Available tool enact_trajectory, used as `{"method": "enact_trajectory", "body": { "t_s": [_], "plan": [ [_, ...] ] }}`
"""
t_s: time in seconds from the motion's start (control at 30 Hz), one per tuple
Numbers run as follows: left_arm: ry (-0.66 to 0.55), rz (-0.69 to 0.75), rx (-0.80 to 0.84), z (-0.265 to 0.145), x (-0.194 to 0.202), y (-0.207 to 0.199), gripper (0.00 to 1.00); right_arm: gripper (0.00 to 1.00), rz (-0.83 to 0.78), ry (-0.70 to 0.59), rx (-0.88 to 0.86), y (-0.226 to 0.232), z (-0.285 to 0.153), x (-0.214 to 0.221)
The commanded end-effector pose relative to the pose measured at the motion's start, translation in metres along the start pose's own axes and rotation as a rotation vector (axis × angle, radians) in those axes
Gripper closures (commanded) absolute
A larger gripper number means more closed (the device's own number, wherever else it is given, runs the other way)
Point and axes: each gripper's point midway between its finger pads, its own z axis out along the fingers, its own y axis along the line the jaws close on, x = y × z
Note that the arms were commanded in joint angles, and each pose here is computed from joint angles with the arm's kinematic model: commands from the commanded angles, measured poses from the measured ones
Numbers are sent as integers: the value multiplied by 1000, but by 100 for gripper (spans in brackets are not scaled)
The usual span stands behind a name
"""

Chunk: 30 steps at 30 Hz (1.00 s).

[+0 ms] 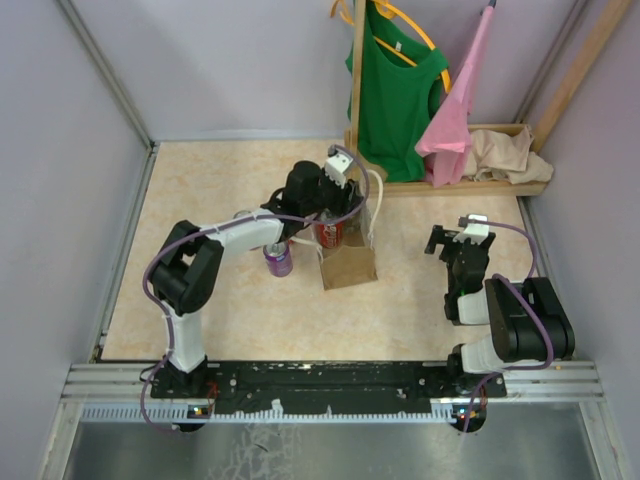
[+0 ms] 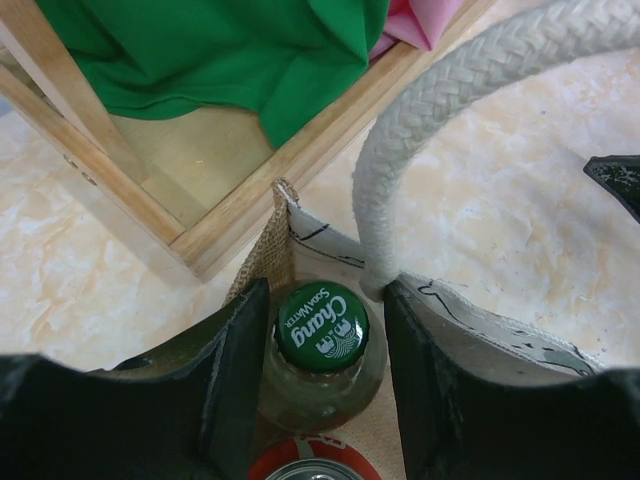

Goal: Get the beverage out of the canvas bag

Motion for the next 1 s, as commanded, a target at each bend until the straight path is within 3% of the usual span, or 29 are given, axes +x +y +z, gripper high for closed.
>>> {"method": "enact_trajectory", "body": {
  "t_s": [0.0,0.4,0.97],
  "plan": [
    [10,42,-23,-12,-4,-1,45,1,13,-71,0,1,7,-21],
    [-60,72,-19,-26,-20,-5,44,1,15,-71,0,1,7,-21],
    [-79,67,-42,-11,-24,1,45,1,15,-71,2,1,7,-21]
  ]
}}
